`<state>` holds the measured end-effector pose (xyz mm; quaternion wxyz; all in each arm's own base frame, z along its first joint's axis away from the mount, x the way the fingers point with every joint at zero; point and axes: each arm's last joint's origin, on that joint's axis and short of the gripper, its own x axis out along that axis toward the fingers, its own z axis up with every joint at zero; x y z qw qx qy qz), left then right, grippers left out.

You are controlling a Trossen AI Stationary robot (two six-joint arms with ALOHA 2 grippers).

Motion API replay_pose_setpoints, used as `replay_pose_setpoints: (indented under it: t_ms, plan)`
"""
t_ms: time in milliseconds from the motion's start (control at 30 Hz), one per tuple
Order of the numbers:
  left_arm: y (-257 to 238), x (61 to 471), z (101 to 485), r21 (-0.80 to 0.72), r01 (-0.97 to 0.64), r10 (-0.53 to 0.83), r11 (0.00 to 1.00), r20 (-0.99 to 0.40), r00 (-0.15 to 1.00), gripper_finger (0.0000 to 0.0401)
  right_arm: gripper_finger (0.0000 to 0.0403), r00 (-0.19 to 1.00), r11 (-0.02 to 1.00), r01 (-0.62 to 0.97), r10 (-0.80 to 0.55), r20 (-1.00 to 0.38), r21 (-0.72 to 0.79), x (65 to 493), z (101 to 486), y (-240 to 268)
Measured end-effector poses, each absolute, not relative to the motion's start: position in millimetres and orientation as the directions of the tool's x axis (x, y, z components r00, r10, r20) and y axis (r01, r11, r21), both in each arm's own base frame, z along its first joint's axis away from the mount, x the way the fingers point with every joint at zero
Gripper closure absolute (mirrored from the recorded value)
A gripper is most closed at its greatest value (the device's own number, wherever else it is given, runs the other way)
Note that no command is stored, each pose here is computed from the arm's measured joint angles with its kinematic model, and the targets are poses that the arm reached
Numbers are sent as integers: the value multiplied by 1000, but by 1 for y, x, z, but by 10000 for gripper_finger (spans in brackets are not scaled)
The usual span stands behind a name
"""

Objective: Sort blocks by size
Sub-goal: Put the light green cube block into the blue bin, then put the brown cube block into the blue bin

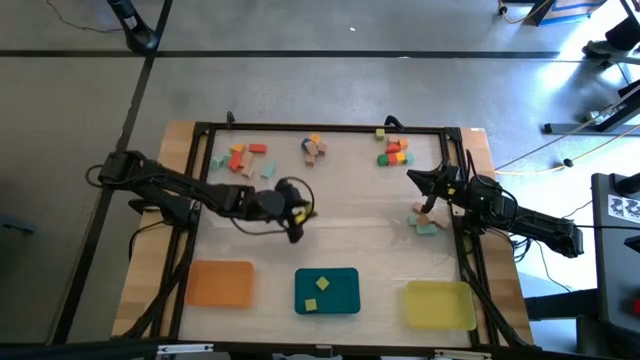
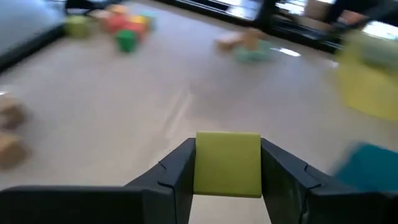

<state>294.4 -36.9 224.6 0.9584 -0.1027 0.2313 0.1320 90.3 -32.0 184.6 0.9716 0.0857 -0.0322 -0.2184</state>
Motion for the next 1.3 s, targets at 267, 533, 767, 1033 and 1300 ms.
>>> replay_pose_setpoints:
  t_ms: [267,533,767,1033,1300]
  plan:
    - [-78,291,227,-189,-30,-59,982,-446,893,263,375,902,890,418,-430,27,181,90,185,-32]
    - [-111,304,210,-288,242,-341,927,-373,863,262,375,903,890,418,-429,27,181,90,185,-32]
    - [-122,315,185,-354,282,-412,892,-376,830,262,375,903,890,418,-430,27,181,90,185,-32]
    - [-117,318,185,-377,285,-425,882,-369,827,221,375,903,890,418,-430,27,181,90,185,-32]
    - [-102,312,195,-411,251,-432,876,-441,787,159,375,903,890,419,-430,26,181,90,185,-32]
